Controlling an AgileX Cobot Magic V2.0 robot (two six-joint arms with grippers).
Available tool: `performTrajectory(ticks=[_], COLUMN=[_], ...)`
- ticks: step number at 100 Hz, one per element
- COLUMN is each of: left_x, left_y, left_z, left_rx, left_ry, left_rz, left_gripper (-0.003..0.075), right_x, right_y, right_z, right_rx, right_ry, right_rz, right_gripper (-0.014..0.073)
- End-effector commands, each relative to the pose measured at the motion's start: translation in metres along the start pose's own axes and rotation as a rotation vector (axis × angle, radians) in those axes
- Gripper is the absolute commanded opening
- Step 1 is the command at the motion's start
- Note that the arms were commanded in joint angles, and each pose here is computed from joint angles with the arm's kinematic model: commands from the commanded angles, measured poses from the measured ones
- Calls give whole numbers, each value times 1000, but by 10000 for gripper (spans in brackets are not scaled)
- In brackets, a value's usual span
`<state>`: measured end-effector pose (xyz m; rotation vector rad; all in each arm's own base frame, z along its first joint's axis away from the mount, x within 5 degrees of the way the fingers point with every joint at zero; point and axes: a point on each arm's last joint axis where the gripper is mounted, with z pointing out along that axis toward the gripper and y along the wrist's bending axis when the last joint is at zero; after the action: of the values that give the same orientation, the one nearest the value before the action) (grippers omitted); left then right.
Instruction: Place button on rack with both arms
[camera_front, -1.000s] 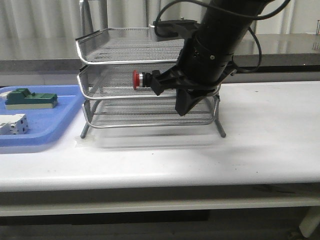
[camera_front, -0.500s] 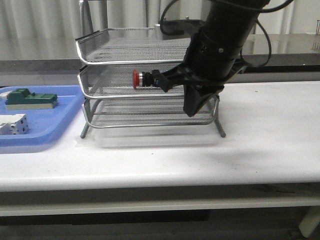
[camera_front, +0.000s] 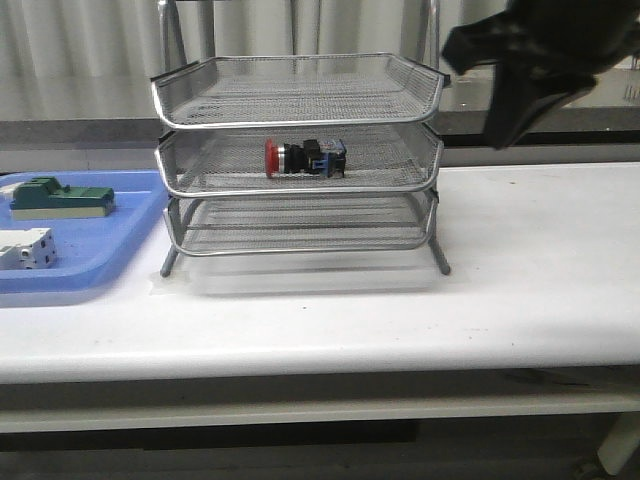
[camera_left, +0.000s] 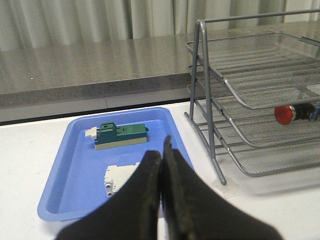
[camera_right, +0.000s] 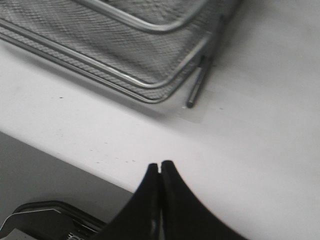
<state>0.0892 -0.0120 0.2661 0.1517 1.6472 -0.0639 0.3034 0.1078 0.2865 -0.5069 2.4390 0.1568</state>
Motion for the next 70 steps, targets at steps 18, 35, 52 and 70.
performTrajectory(ticks=[18,35,52,70], left_x=[-16,-16,-16,-16], left_y=[3,3,3,3], left_z=[-1,-1,-1,-1], left_rx=[-33,-33,-33,-33], left_ry=[-100,-100,-100,-100], left_rz=[-19,-19,-19,-19], left_gripper=[4,4,4,4], right_x=[29,57,85,111], right_y=[-29,-29,-22,-15], right_z=[-70,-94,-114,-127], right_rx=[108,141,153,166], right_ry=[-213,-290,-383,-489], right_rz=[88,124,138,133], right_gripper=[-66,-66,-66,-64])
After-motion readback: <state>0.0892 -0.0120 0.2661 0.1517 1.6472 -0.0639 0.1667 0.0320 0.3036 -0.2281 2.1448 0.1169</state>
